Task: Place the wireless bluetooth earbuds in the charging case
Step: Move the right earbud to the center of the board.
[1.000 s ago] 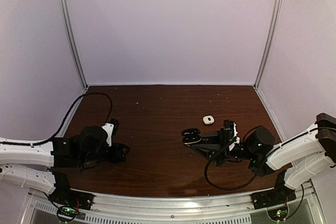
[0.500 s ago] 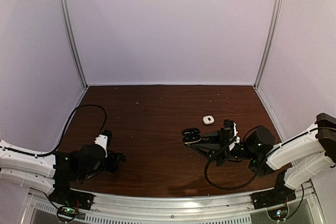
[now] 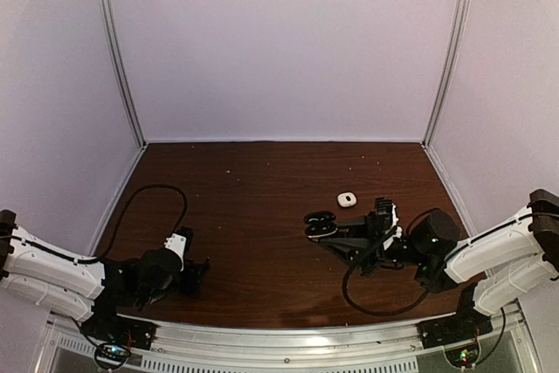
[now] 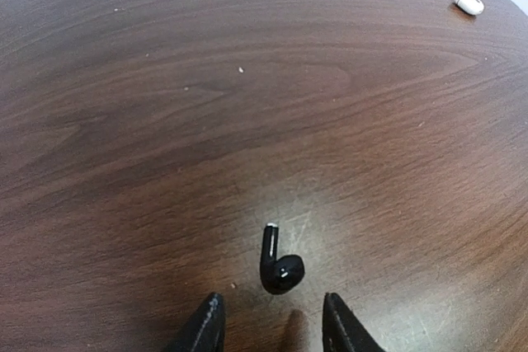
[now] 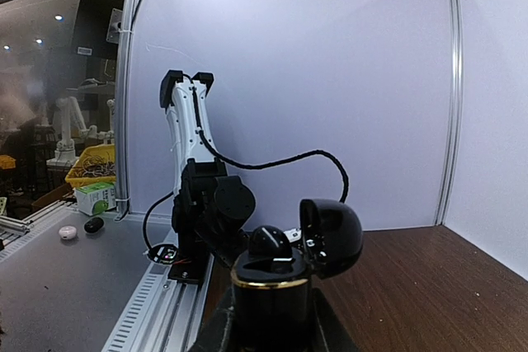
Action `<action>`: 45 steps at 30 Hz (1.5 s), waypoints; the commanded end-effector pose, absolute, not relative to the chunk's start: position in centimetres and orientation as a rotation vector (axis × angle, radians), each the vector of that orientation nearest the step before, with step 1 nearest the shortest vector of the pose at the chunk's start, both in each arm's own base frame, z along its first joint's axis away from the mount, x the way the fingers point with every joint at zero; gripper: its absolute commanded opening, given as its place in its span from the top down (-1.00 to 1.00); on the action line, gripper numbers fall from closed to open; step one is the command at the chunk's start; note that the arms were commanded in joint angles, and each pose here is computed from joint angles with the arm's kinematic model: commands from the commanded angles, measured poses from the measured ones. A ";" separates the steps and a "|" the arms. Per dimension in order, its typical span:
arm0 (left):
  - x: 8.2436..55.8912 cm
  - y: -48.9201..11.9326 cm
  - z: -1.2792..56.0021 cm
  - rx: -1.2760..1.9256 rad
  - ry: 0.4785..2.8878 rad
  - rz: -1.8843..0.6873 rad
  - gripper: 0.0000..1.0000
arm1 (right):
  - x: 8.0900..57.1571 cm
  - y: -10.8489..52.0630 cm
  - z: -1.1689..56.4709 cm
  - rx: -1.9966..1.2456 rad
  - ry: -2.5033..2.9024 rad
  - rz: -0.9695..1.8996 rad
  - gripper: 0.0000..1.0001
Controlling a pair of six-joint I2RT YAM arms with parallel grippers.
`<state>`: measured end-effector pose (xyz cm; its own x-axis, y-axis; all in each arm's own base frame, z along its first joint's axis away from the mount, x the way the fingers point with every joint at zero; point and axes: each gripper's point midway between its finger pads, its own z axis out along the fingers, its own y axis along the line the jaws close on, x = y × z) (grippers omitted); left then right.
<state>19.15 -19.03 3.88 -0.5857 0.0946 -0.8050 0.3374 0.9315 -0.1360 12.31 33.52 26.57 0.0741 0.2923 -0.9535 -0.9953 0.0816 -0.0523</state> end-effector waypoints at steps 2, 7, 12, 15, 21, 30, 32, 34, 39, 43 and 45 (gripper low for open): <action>19.2 -20.4 3.7 0.358 2.164 -0.381 0.21 | 12.3 33.2 27.0 -0.954 0.967 1.239 1.00; 19.2 -20.7 2.9 0.377 2.175 -0.388 0.22 | 12.3 33.2 27.0 -0.954 0.969 1.238 1.00; 19.7 -20.8 2.4 0.398 2.180 -0.375 0.27 | 12.4 33.2 27.0 -0.956 0.973 1.236 1.00; 20.0 -20.3 1.7 0.393 2.200 -0.354 0.31 | 12.4 33.2 27.0 -0.954 0.973 1.232 1.00; 20.1 -19.9 0.7 0.405 2.220 -0.319 0.34 | 12.4 33.3 26.9 -0.956 0.979 1.235 1.00; 20.0 -19.9 -0.5 0.436 2.255 -0.286 0.51 | 12.5 33.2 26.8 -0.957 0.985 1.225 1.00; 20.0 -20.3 -0.6 0.468 2.252 -0.285 0.55 | 12.6 33.2 26.8 -0.957 0.985 1.224 1.00; 20.1 -21.0 -0.6 0.519 2.245 -0.284 0.62 | 12.5 33.2 26.8 -0.957 0.984 1.223 1.00; 20.6 -23.4 -0.2 0.616 2.207 -0.323 0.69 | 12.5 33.1 26.7 -0.957 0.987 1.222 1.00; 20.9 -26.1 -0.1 0.716 2.167 -0.381 0.75 | 12.5 32.9 26.7 -0.952 0.988 1.216 1.00; 20.7 -28.0 -0.2 0.810 2.138 -0.431 0.77 | 12.5 32.8 26.7 -0.951 0.987 1.215 1.00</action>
